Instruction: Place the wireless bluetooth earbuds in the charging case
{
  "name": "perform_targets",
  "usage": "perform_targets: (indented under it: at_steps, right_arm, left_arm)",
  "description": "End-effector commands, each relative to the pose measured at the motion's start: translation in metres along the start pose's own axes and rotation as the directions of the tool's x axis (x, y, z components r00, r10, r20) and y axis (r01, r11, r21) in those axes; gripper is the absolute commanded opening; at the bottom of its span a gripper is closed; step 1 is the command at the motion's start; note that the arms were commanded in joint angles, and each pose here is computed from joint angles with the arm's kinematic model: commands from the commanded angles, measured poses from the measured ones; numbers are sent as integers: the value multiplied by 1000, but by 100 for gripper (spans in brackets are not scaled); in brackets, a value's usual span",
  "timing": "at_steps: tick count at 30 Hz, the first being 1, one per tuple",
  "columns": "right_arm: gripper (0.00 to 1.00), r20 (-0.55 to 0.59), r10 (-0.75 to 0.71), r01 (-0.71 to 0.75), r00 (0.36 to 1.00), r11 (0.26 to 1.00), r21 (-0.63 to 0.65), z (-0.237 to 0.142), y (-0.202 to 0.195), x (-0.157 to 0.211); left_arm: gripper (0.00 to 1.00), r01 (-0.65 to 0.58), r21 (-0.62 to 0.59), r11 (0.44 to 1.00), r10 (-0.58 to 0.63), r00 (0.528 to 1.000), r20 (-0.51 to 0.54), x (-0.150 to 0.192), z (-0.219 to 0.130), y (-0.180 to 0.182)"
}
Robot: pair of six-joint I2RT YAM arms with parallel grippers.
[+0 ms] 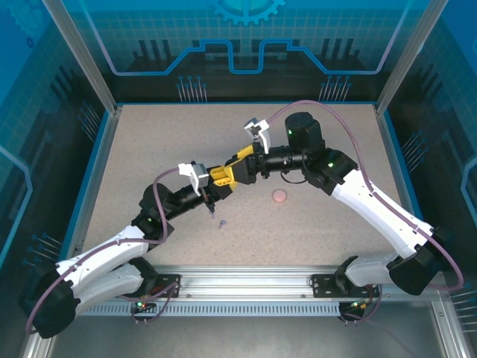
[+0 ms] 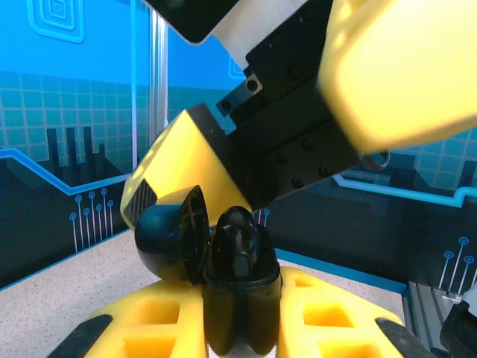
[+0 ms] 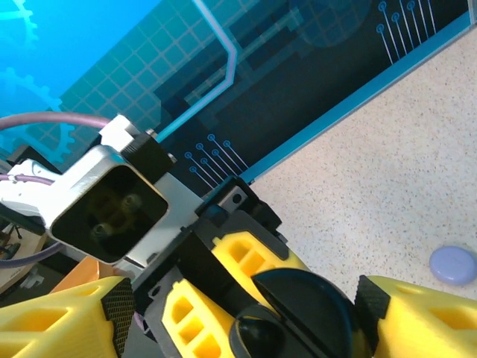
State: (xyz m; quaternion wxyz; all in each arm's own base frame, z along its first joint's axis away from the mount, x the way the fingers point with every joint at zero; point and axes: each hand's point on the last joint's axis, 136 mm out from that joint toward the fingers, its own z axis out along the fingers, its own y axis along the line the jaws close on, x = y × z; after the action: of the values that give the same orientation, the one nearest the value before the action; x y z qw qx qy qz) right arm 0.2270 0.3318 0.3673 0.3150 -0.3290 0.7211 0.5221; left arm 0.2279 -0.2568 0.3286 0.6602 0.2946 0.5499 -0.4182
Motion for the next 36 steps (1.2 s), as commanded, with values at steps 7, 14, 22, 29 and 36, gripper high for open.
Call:
perform_targets:
  at_steps: [7, 14, 22, 29, 36]
  right_arm:
    - [73, 16, -51, 51, 999, 998, -35, -17, 28, -6]
    - [73, 6, -57, 56, 998, 998, 3, -22, 24, 0]
    - [73, 17, -95, 91, 995, 982, 165, -36, 6, 1]
    - [76, 116, -197, 125, 973, 884, 451, -89, -18, 3]
    - [100, 168, -253, 89, 953, 762, 641, -137, -41, 27]
  left_arm:
    - [0, -13, -4, 1000, 13, 1000, 17, -12, 5, 0]
    - [0, -10, -7, 1000, 10, 1000, 12, -11, 7, 1]
    - [0, -2, -14, 1000, 2, 1000, -1, -7, 8, 3]
    - [0, 28, -105, 994, -41, 991, -125, 20, 15, 23]
    - [0, 123, -190, 974, -184, 920, -347, 88, 38, 49]
